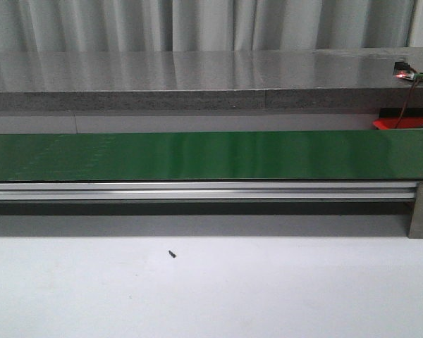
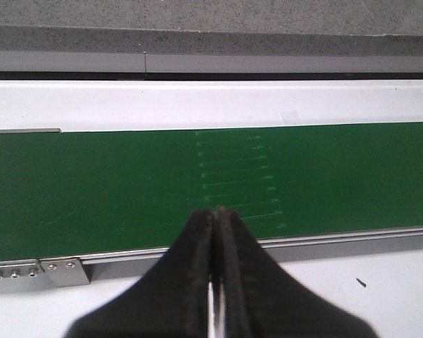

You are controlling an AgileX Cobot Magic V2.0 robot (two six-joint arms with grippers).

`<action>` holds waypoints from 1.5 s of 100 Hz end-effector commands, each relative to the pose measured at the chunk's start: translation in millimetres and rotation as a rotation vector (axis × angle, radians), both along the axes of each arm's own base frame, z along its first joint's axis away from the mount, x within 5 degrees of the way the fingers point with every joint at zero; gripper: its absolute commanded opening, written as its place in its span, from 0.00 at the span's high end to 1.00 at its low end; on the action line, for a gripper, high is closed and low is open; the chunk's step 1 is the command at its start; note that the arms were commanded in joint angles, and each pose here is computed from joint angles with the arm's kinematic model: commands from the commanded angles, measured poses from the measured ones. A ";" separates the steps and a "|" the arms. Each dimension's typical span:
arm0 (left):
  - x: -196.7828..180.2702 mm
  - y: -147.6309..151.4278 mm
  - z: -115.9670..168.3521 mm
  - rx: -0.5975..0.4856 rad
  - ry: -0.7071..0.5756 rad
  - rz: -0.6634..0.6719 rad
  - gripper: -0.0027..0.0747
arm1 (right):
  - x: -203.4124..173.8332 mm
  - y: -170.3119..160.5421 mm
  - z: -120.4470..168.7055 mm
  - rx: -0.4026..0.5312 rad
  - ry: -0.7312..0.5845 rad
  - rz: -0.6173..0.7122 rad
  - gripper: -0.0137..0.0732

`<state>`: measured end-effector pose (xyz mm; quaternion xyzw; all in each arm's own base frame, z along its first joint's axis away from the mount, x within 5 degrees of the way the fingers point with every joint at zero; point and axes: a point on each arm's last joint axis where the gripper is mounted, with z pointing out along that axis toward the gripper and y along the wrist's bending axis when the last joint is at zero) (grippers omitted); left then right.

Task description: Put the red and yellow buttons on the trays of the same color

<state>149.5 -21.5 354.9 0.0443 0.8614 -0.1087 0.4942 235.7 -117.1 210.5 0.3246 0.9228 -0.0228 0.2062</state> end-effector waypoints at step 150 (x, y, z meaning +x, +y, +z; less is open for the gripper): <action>1.6 -0.7 14.0 -0.030 -0.085 0.014 0.99 | -61.9 89.6 143.7 -0.301 -0.633 0.348 0.92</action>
